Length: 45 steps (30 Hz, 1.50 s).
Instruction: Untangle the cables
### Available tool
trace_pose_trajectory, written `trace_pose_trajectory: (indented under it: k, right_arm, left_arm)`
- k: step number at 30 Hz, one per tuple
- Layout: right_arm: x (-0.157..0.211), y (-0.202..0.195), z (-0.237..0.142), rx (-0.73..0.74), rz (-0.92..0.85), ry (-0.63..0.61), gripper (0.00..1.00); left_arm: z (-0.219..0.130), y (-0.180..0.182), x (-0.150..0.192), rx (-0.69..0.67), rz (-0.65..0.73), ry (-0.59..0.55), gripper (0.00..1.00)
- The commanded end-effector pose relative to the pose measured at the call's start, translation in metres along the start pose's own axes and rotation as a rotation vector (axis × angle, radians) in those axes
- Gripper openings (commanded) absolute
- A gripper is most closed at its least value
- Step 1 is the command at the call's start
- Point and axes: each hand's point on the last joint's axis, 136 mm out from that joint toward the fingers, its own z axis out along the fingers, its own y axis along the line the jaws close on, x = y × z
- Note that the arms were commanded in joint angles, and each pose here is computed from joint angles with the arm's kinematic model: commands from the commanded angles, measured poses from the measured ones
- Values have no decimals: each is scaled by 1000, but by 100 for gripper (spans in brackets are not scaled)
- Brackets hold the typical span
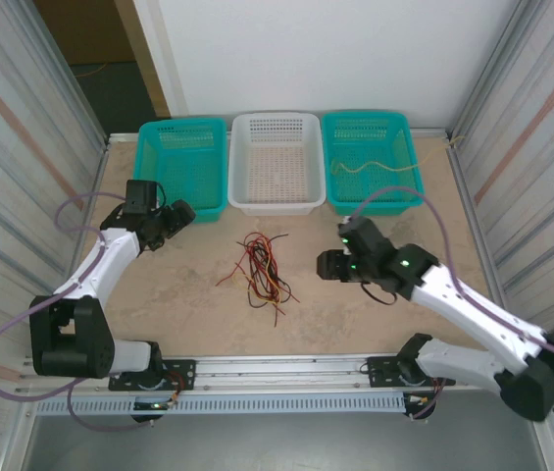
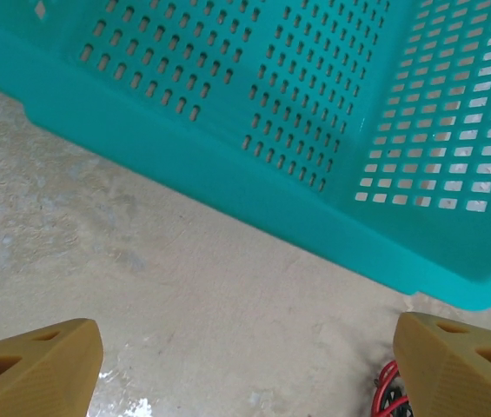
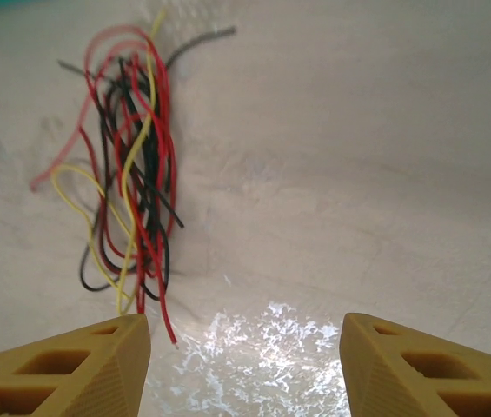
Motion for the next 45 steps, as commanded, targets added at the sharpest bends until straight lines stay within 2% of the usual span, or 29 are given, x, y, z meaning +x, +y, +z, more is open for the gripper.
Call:
trace_pose_trajectory:
  k: [1, 4, 6, 12, 16, 20, 24, 28, 32, 36, 38, 40, 42, 43, 45]
  right_arm:
    - [-6, 16, 17, 35, -40, 33, 59]
    - [1, 35, 48, 22, -77, 120, 57]
    - [1, 46, 60, 30, -116, 136, 57]
    - [-11, 65, 82, 45, -169, 145, 55]
    - [-14, 72, 92, 25, -160, 149, 54]
    - [-11, 81, 103, -10, -157, 174, 55]
    - [-3, 85, 113, 9, -184, 237, 47]
    - [13, 91, 125, -17, -204, 308, 40]
    - [32, 87, 132, 10, -230, 391, 38]
    - [57, 82, 127, 16, -236, 456, 36]
    - [63, 78, 125, 30, -234, 472, 29]
    - [63, 75, 124, 45, -231, 468, 11]
    - [57, 78, 121, 35, -231, 447, 4]
    - [55, 81, 119, 28, -231, 439, 4]
    - [52, 85, 118, 24, -227, 440, 16]
  left_arm:
    - [-4, -11, -14, 41, 33, -43, 87]
    - [-2, -7, -17, 12, 61, -45, 86]
    - [-4, -6, -22, -16, 86, -48, 86]
    - [-23, -53, -65, 88, 140, -106, 82]
    - [8, -96, -83, 217, 153, -22, 82]
    - [36, -119, -80, 278, 159, 53, 80]
    - [29, -131, -67, 272, 219, 40, 80]
    - [-5, -126, -47, 249, 257, -22, 79]
    - [-41, -111, -13, 265, 251, -30, 77]
    - [-61, -91, 34, 289, 223, 21, 75]
    - [-66, -88, 55, 317, 230, 40, 75]
    - [-69, -88, 74, 344, 247, 45, 76]
    - [-68, -88, 89, 359, 250, 47, 76]
    - [-68, -89, 94, 371, 251, 55, 76]
    - [-66, -93, 100, 384, 251, 70, 76]
